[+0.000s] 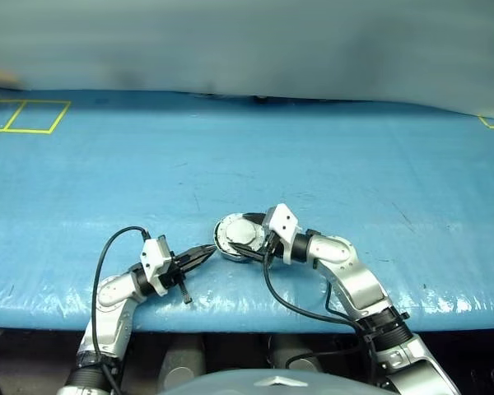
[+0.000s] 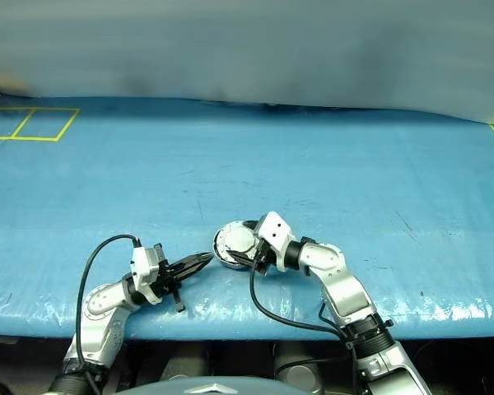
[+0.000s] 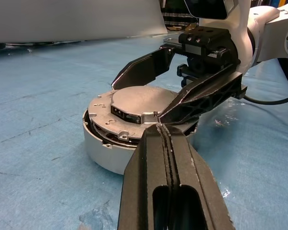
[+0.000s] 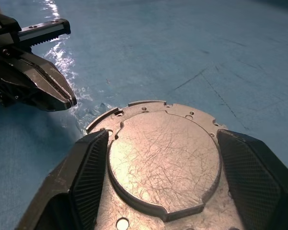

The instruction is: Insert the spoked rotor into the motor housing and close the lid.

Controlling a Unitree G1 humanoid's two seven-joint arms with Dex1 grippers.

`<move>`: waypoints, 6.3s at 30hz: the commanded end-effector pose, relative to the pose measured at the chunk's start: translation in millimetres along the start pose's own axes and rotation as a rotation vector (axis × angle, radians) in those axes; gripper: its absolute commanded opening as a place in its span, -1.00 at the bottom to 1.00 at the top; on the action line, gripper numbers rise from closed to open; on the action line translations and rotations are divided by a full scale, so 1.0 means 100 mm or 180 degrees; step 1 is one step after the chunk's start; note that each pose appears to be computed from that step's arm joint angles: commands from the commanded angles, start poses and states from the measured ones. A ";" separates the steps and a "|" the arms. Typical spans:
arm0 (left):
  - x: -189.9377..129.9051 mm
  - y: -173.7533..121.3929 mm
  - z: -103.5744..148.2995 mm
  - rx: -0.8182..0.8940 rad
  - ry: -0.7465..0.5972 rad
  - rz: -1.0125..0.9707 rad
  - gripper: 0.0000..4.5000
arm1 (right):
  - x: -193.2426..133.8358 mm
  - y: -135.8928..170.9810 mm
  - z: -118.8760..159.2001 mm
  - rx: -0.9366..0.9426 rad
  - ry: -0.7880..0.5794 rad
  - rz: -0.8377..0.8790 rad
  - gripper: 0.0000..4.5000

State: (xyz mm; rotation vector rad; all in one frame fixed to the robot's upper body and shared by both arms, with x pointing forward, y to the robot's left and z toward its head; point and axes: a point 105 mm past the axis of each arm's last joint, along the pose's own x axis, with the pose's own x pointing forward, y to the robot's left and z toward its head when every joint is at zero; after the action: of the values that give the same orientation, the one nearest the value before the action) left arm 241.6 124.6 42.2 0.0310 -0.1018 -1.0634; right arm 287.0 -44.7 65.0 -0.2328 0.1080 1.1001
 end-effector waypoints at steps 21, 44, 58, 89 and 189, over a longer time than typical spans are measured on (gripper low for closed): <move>-0.02 -0.02 -0.08 -0.0022 0.0034 -0.0038 -1.00 | 0.15 0.10 0.13 0.0021 -0.0027 -0.0051 0.33; 0.00 0.27 0.10 -0.0184 -0.0243 0.0546 -1.00 | 0.13 0.00 -0.12 -0.0042 0.0275 -0.0069 0.33; 0.26 0.28 -0.07 -0.0070 0.0417 0.0082 -1.00 | 0.08 0.00 -0.14 -0.0013 0.0277 -0.0158 0.33; 0.22 0.27 -0.20 0.0035 0.0619 0.0169 -1.00 | -0.35 -0.14 0.05 0.2329 -0.0477 -0.0436 0.99; 0.24 0.63 0.47 -0.3279 -0.1857 0.0446 0.11 | -0.14 -0.23 0.46 0.3093 -0.1494 -0.0362 0.72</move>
State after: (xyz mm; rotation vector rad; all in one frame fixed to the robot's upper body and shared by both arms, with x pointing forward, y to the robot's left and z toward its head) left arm 293.0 119.4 75.6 -1.2070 0.0672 -0.8870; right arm 294.2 -53.5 110.0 0.9226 0.2420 0.8882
